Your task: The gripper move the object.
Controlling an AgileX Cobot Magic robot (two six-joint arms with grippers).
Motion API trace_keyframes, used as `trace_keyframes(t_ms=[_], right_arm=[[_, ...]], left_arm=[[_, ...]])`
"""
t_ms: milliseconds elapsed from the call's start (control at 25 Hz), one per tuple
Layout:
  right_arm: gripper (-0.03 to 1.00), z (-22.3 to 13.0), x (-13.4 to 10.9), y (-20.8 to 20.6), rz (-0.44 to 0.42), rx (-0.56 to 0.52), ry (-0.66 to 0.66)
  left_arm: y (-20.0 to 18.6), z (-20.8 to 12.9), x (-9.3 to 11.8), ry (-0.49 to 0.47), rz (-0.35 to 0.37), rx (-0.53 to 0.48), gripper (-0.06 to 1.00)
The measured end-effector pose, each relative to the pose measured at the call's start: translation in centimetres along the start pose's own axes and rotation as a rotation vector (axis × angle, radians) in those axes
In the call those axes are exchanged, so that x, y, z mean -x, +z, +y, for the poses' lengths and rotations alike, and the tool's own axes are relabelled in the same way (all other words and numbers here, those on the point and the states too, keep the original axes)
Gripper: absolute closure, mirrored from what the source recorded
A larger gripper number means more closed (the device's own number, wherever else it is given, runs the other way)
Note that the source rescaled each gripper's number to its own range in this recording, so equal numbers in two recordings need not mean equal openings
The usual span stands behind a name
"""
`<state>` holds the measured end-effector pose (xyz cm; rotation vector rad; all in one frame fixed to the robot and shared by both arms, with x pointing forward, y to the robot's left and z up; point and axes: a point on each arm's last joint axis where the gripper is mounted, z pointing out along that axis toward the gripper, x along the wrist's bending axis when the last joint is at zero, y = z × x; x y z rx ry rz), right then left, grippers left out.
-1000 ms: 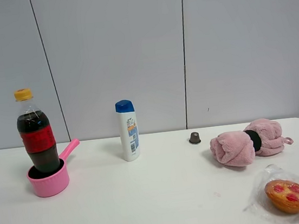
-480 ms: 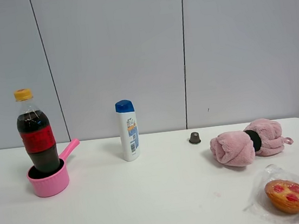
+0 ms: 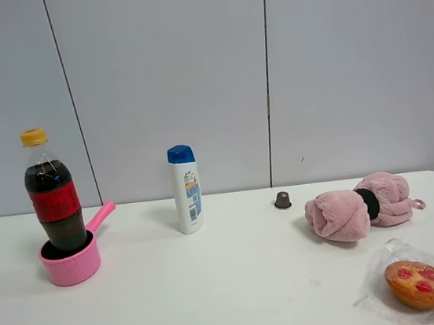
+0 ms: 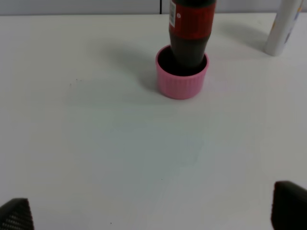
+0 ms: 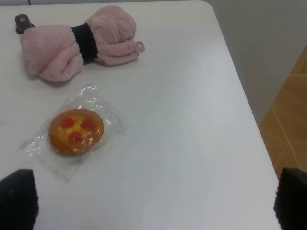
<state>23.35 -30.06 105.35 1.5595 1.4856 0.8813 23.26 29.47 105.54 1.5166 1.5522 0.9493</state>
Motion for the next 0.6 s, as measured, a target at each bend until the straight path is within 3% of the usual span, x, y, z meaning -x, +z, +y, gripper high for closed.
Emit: trace_keyframes(t_ms=[600], right_arm=[[-0.03, 0.00, 0.00, 0.00, 0.000, 0.000, 0.000]], left_arm=[[0.00, 0.00, 0.00, 0.000, 0.000, 0.000, -0.06]])
